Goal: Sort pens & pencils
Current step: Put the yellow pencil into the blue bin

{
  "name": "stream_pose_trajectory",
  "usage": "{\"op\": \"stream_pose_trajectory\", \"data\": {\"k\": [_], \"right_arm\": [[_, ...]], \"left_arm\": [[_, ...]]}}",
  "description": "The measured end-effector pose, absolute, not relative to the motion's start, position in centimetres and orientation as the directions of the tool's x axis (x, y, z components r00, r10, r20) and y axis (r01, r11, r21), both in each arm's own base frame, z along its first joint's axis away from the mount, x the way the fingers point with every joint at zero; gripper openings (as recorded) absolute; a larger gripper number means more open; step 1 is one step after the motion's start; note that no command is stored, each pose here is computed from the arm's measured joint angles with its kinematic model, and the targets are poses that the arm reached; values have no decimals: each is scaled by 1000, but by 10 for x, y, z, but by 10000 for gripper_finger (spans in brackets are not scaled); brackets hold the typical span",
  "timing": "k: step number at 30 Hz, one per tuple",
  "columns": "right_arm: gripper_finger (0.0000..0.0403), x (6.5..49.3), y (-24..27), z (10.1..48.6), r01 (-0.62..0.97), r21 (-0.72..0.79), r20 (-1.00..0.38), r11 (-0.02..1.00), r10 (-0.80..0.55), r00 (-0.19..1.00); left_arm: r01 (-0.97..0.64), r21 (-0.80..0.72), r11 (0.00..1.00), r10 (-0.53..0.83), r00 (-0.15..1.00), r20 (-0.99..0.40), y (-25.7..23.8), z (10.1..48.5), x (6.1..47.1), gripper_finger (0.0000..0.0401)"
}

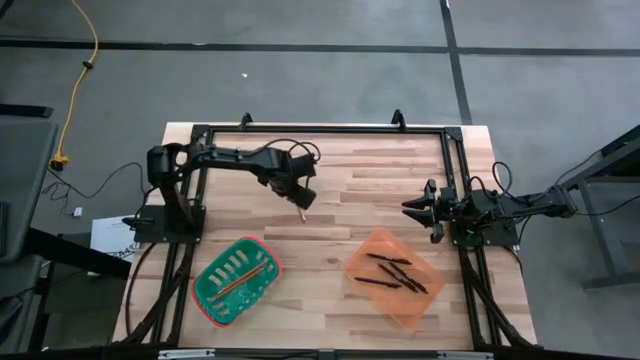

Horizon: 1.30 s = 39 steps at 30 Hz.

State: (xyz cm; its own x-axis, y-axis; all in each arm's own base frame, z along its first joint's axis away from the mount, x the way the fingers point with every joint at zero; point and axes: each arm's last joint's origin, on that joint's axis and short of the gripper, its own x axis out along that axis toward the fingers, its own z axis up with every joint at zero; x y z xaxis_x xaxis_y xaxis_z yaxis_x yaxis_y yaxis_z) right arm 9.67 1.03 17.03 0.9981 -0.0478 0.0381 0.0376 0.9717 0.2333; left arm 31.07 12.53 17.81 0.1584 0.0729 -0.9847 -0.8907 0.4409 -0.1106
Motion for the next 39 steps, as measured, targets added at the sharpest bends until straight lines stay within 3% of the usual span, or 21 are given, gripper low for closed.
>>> {"op": "stream_pose_trajectory", "data": {"k": [7, 12, 29, 39], "right_arm": [[96, 97, 10, 170, 38, 233, 38, 972, -48, 998], [96, 97, 10, 170, 39, 232, 32, 972, -48, 998], [96, 97, 10, 170, 39, 232, 32, 972, -48, 998], [96, 97, 10, 170, 39, 232, 32, 972, -48, 998]], "left_arm": [[-901, -150, 406, 76, 196, -978, 130, 169, 319, 123], [-912, -137, 387, 37, 163, -986, 130, 154, 321, 140], [-915, -116, 387, 76, 157, -985, 133, 144, 326, 143], [-895, -177, 409, -31, 180, -983, 129, 145, 325, 143]]}}
